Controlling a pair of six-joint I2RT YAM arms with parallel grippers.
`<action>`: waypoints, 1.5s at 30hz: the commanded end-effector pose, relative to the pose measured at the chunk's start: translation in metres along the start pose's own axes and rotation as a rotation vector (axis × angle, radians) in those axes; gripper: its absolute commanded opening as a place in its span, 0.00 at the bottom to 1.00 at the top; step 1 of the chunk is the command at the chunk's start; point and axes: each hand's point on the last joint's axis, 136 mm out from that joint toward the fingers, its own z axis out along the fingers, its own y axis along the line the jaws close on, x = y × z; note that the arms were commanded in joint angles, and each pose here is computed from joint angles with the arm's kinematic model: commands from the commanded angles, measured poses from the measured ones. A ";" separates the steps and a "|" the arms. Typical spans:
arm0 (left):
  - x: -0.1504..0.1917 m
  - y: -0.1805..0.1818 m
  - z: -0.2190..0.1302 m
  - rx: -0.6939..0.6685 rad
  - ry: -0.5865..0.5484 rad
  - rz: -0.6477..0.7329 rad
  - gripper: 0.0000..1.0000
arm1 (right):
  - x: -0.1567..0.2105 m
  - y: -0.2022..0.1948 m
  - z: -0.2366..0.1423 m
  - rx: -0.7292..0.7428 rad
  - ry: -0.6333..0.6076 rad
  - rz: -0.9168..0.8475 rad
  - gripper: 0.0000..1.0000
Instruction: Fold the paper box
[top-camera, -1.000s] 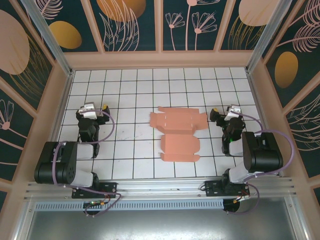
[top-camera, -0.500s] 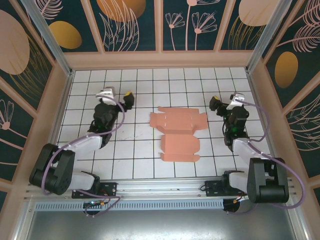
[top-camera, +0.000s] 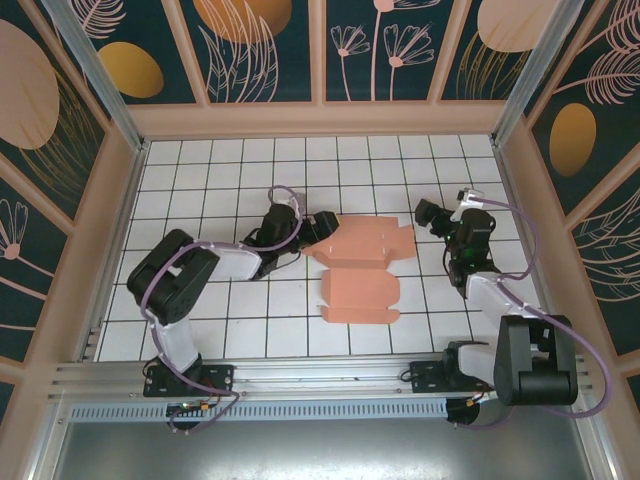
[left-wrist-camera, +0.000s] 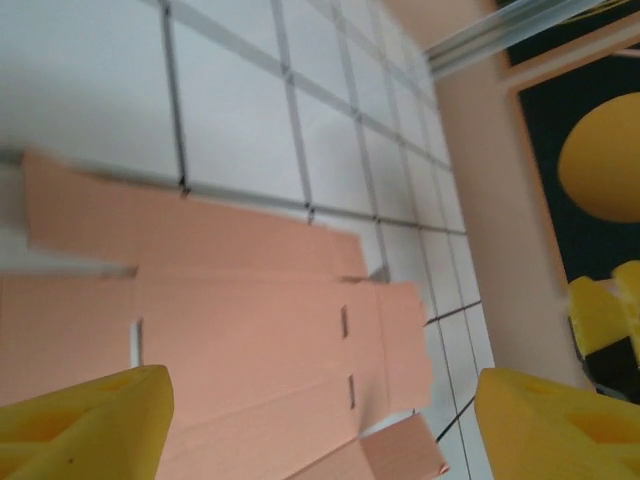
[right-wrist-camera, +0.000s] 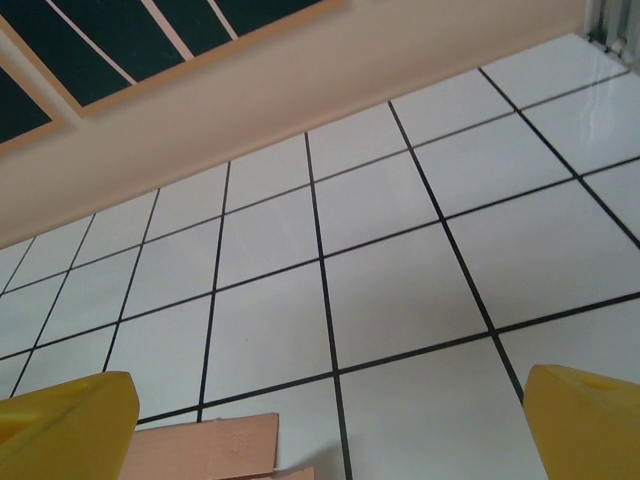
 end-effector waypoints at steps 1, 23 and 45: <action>0.013 0.011 0.007 -0.020 0.061 -0.114 0.75 | 0.001 0.003 0.006 -0.021 0.002 0.024 0.99; -0.101 0.099 0.097 -0.384 0.117 0.153 0.81 | 0.009 0.028 -0.005 -0.107 0.048 0.017 0.99; -0.127 -0.022 -0.037 -0.181 -0.271 0.234 0.99 | 0.068 0.098 0.113 -0.248 0.506 -0.023 0.96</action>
